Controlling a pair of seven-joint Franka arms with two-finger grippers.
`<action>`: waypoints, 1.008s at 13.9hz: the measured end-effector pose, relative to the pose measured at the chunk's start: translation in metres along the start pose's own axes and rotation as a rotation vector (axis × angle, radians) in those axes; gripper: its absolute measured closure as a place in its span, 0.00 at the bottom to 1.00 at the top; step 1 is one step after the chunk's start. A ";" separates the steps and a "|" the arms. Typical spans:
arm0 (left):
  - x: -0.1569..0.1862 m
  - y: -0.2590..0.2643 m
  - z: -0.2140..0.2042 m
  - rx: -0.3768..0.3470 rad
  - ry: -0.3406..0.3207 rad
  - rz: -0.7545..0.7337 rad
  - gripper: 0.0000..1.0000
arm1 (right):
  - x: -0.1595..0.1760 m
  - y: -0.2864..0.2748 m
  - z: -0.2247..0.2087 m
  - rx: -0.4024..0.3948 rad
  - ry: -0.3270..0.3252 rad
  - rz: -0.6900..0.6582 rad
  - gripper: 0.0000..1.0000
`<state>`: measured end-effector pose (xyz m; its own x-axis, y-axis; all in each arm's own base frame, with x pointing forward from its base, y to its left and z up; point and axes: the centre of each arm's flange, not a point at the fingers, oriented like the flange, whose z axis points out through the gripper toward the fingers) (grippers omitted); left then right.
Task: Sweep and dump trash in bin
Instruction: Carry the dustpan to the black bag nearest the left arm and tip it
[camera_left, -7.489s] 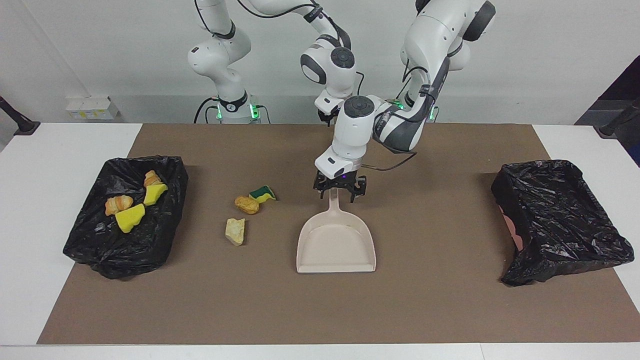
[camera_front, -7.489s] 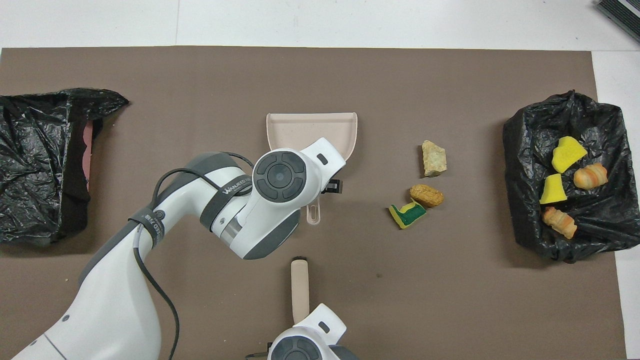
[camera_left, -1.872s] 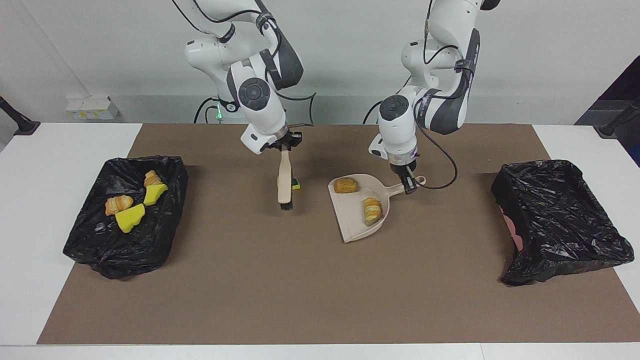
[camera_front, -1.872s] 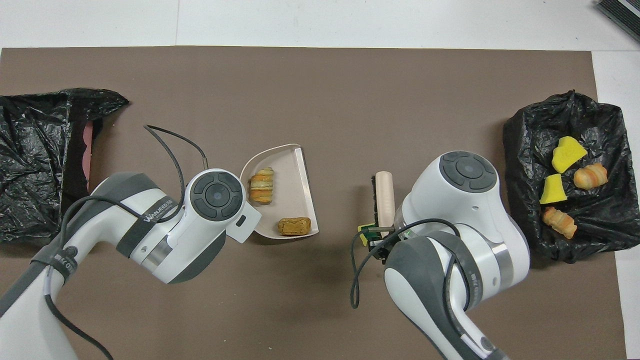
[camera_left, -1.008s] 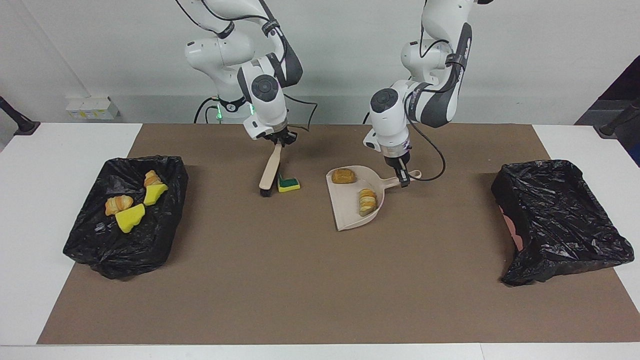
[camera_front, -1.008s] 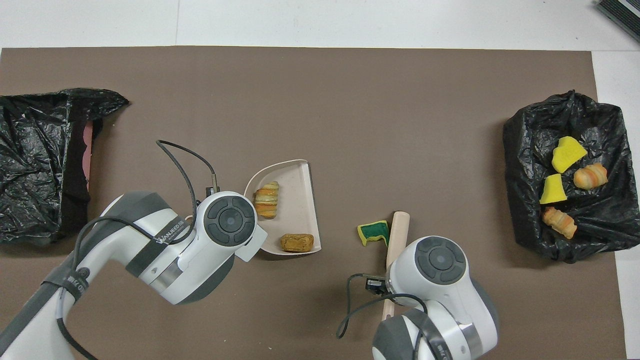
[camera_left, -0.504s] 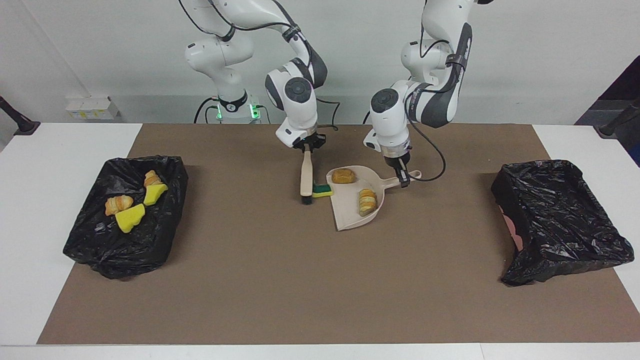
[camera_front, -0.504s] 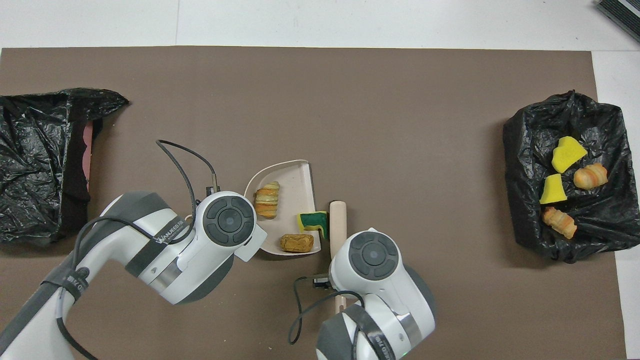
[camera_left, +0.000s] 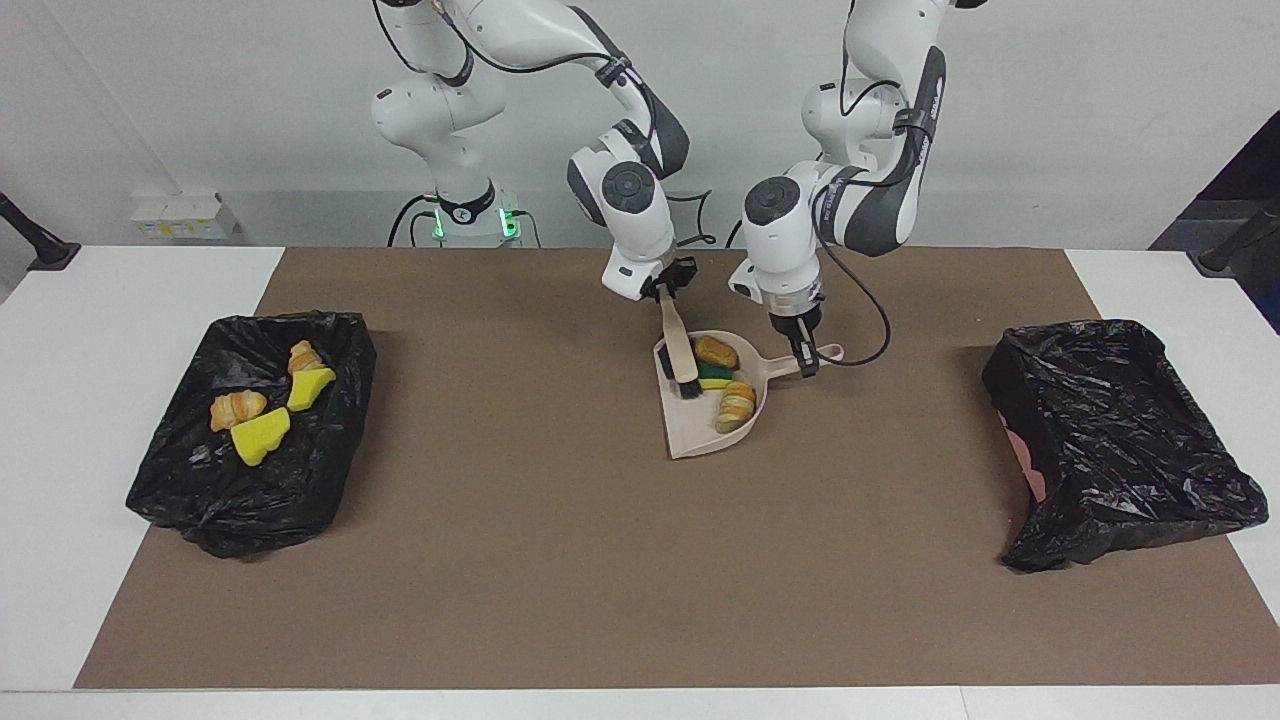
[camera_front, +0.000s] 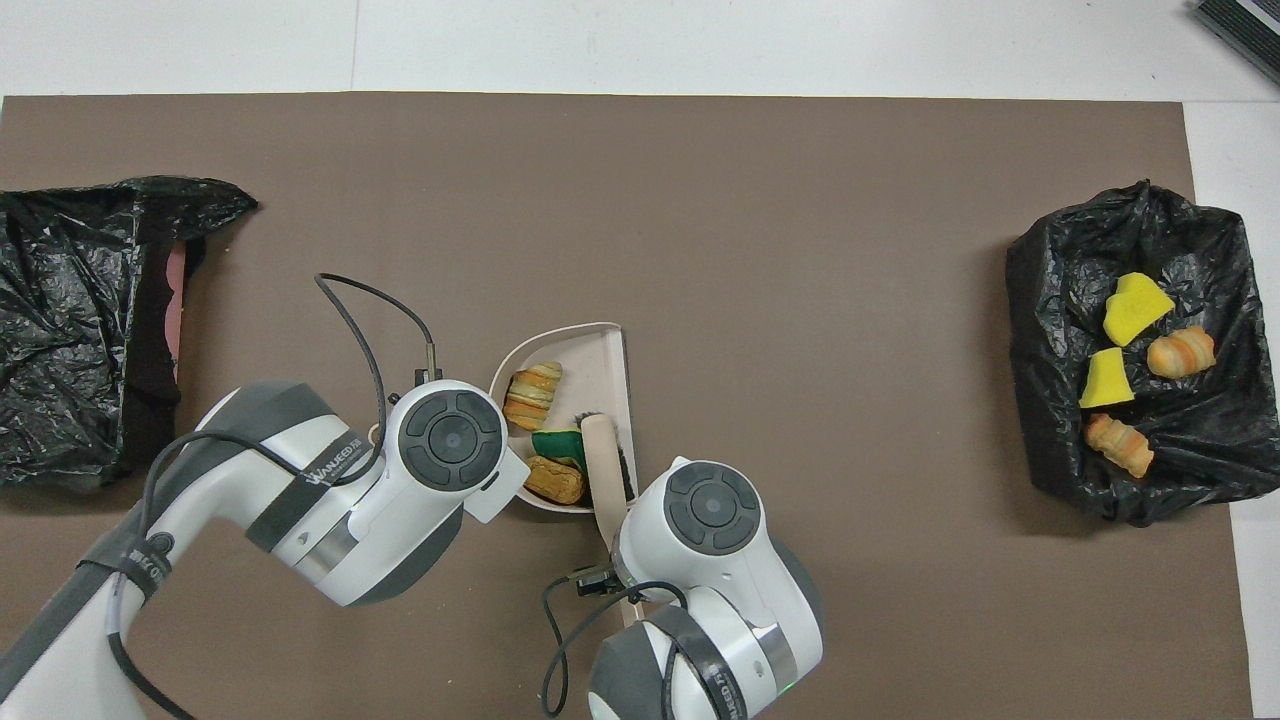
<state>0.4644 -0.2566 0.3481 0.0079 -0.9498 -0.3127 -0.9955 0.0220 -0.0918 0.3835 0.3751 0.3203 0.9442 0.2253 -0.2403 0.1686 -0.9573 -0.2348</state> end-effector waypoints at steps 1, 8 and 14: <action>-0.003 -0.002 0.001 -0.001 0.000 0.013 0.69 | 0.002 0.004 -0.004 -0.008 -0.009 -0.003 0.74; -0.034 -0.022 0.009 -0.010 -0.003 0.114 0.69 | -0.003 0.033 -0.075 -0.055 -0.029 0.013 0.74; -0.126 -0.065 0.006 -0.022 0.042 0.150 0.69 | -0.055 -0.040 -0.016 -0.125 -0.010 0.091 0.74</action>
<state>0.5284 -0.1365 0.3873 -0.1444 -0.9486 -0.2816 -0.9871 0.1581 -0.0263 0.3296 0.3978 0.3578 0.9543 0.1380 -0.2651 0.1172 -0.9888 -0.0929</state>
